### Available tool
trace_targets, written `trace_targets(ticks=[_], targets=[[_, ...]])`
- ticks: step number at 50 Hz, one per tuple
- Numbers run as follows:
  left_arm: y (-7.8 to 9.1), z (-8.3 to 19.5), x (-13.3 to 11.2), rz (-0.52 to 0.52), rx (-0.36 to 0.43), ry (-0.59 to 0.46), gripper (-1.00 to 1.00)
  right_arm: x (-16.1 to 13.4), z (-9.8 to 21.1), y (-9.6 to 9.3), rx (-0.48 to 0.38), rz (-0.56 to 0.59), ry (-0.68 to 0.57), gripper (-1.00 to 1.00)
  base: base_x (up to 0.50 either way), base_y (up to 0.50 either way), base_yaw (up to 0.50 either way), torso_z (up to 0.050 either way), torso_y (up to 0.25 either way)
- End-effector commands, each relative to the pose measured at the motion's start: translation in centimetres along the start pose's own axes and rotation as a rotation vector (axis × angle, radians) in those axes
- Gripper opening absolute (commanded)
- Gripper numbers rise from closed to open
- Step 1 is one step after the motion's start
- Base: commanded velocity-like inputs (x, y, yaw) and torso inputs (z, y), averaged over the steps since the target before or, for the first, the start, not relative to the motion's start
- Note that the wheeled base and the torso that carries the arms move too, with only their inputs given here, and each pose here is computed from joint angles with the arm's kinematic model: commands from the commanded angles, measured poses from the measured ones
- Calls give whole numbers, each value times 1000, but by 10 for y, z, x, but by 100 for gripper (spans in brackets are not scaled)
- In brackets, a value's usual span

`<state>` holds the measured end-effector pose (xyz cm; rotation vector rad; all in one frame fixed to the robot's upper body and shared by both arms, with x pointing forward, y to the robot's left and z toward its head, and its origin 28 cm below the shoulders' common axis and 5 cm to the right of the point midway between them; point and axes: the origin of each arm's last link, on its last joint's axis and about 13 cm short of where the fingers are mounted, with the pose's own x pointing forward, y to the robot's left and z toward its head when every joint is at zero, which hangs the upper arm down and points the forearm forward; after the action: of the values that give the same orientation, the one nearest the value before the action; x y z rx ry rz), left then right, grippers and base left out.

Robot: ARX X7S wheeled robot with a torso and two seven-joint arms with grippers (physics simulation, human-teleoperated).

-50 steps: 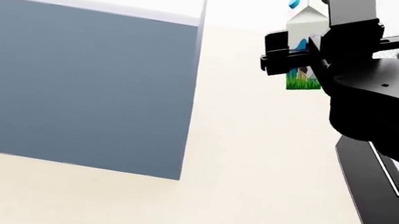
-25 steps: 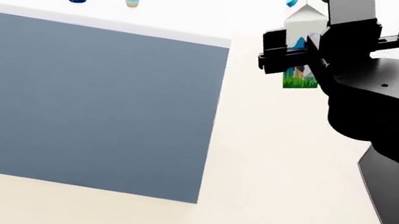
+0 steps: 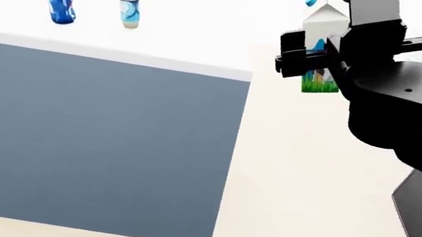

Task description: Move the drinks to the dining counter.

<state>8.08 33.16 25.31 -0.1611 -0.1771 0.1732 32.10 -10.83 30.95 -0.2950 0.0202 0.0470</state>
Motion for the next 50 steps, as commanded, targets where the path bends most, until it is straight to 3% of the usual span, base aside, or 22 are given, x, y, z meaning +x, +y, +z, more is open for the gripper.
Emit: trace_targets(ticks=[1,24,50], targets=[[0,-1,1,2,-1,2,100,0,4,-3,-27,-22,-21,-100,-380,486,0,0,0],[1,-1,1,4,1,2,100,0,4,-3,-6,-16,-27,-100,-330,493,0,0,2],[0,-1,0,6,1,3,100,0,4,-3,4,-5,-32,-100,-38,492,0,0,2]])
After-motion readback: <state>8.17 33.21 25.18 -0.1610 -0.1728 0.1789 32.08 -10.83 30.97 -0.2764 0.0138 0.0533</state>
